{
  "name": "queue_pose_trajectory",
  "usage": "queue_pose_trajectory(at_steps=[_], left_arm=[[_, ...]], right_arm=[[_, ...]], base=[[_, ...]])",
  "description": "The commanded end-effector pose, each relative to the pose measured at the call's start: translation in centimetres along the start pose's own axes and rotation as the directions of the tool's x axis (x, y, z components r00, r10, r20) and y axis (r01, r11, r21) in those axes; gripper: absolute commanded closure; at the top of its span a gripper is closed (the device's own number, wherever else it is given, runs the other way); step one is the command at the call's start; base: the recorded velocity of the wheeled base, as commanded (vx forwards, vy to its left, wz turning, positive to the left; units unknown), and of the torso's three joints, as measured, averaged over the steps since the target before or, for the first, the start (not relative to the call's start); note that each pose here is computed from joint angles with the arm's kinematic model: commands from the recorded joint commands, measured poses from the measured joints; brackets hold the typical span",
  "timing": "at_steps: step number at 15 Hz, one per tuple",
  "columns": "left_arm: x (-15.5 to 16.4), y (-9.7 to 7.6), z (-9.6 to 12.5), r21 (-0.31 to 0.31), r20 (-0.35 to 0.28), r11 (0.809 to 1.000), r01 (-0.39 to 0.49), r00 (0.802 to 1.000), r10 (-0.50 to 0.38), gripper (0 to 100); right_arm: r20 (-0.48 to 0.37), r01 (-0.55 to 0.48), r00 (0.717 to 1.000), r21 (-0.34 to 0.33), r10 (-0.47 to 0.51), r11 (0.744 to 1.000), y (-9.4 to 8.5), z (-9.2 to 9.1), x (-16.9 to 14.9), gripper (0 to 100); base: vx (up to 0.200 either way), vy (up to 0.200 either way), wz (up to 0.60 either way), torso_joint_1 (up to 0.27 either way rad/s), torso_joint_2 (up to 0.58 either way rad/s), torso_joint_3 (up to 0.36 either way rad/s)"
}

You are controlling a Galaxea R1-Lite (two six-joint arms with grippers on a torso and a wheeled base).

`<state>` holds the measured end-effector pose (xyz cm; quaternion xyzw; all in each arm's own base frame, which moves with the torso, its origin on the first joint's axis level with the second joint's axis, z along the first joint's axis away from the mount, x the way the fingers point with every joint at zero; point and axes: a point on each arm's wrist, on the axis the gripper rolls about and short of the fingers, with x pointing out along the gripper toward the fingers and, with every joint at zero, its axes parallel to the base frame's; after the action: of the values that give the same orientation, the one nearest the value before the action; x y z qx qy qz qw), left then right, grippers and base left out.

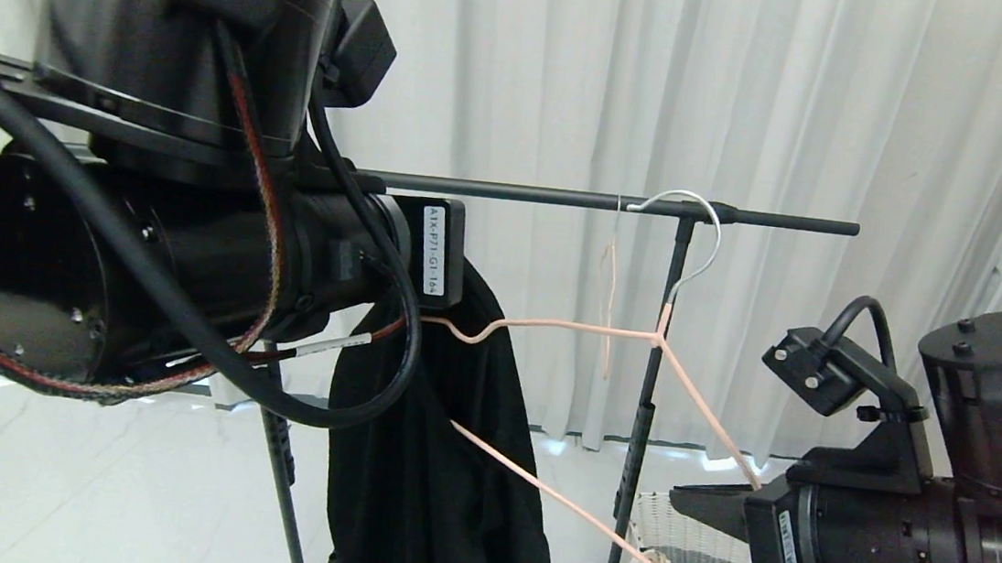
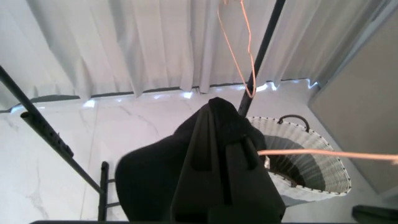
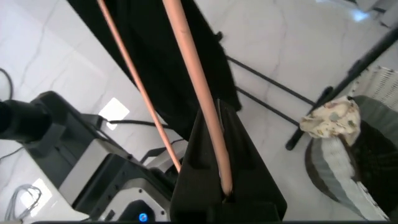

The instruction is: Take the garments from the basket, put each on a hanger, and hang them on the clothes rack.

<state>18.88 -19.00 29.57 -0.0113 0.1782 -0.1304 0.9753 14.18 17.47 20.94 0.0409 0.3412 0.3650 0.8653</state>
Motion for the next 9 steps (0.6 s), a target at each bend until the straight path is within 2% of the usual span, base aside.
queue_pose_trajectory(at_steps=[1,5,9], left_arm=[[0.0,0.0,0.0,-0.001,0.000,1.000,-0.001,1.000,0.001,100],[-0.3,-1.0,0.2,-0.003,0.009,0.999,0.037,0.999,-0.037,100],[-0.2,-3.2,0.0,-0.009,0.025,0.995,0.098,0.995,-0.097,100]], right_arm=[[0.020,0.019,1.000,-0.003,-0.019,1.000,-0.6,0.3,-0.5,100],[0.017,0.030,0.999,-0.002,-0.030,1.000,-0.8,0.6,0.0,100],[0.025,-0.001,1.000,-0.019,0.001,1.000,0.5,2.2,1.7,100]], base=[[0.000,0.000,0.00,0.000,0.00,0.000],[0.000,0.000,0.00,0.000,0.00,0.000],[0.000,0.000,0.00,0.000,0.00,0.000]])
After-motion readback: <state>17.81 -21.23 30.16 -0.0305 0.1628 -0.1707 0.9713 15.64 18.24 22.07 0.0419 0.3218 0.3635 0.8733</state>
